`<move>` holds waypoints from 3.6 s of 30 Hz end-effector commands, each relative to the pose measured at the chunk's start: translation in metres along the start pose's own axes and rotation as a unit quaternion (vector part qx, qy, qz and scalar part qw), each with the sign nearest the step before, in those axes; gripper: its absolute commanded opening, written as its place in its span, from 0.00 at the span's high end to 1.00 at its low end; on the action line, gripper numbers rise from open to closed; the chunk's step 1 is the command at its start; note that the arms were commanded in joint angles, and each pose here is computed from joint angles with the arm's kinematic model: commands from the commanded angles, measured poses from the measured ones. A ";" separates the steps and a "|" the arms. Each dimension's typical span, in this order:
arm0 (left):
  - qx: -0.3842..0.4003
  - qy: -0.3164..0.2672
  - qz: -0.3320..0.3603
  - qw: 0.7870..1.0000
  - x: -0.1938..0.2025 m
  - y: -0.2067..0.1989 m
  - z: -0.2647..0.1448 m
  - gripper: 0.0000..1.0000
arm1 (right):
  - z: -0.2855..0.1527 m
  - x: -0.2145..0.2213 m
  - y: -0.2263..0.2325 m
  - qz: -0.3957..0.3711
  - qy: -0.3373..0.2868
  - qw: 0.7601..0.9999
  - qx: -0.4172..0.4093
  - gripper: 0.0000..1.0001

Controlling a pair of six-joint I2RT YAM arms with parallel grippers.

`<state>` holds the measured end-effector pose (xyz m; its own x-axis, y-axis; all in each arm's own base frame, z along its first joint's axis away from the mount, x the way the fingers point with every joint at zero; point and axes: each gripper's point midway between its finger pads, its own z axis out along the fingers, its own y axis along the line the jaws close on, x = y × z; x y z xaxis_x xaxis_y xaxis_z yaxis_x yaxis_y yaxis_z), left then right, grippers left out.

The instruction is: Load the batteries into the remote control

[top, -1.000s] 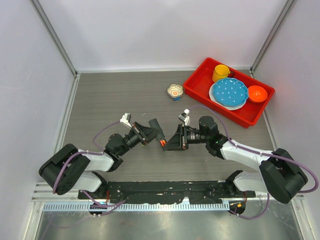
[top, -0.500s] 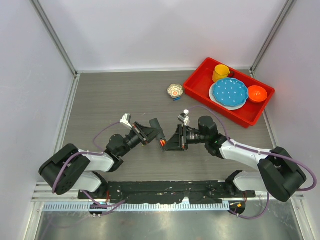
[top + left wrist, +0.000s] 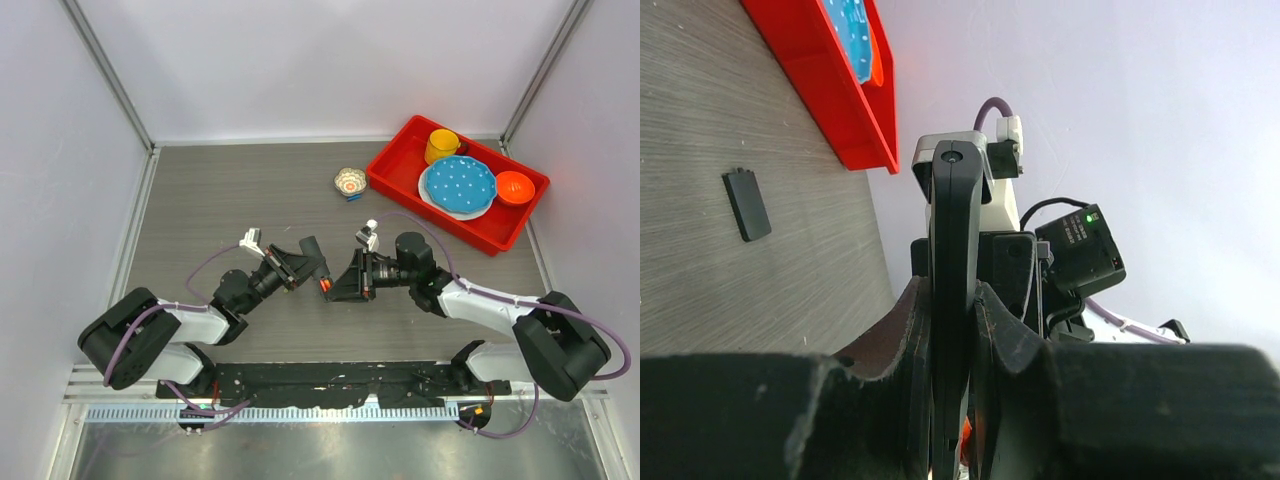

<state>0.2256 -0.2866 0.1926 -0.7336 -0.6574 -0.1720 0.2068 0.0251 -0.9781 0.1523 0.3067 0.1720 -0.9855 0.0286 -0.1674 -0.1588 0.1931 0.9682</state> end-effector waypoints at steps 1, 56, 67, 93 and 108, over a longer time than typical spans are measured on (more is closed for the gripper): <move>0.148 0.044 0.016 0.988 0.022 -0.073 -0.010 1.00 | 0.004 -0.037 0.014 -0.031 -0.073 0.997 -0.013 0.74; 0.135 0.054 0.025 0.989 0.038 -0.066 -0.004 1.00 | -0.001 -0.041 0.014 -0.028 -0.038 0.999 -0.022 0.49; 0.138 0.037 0.032 0.989 0.021 -0.069 0.004 1.00 | -0.020 -0.007 0.010 -0.066 -0.008 0.998 -0.009 0.47; 0.141 0.034 0.032 0.989 0.018 -0.072 0.014 1.00 | -0.024 0.008 0.012 -0.056 -0.006 0.997 -0.044 0.53; 0.140 0.038 0.027 0.989 0.019 -0.072 0.014 1.00 | -0.020 -0.004 0.001 -0.046 -0.038 0.998 -0.015 0.73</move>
<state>0.2128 -0.3173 0.1948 -0.7966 -0.5695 -0.2029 0.2341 0.0187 -0.9720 0.1455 0.2856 0.1738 -0.9735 0.0420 -0.2250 -0.2158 0.1589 0.9634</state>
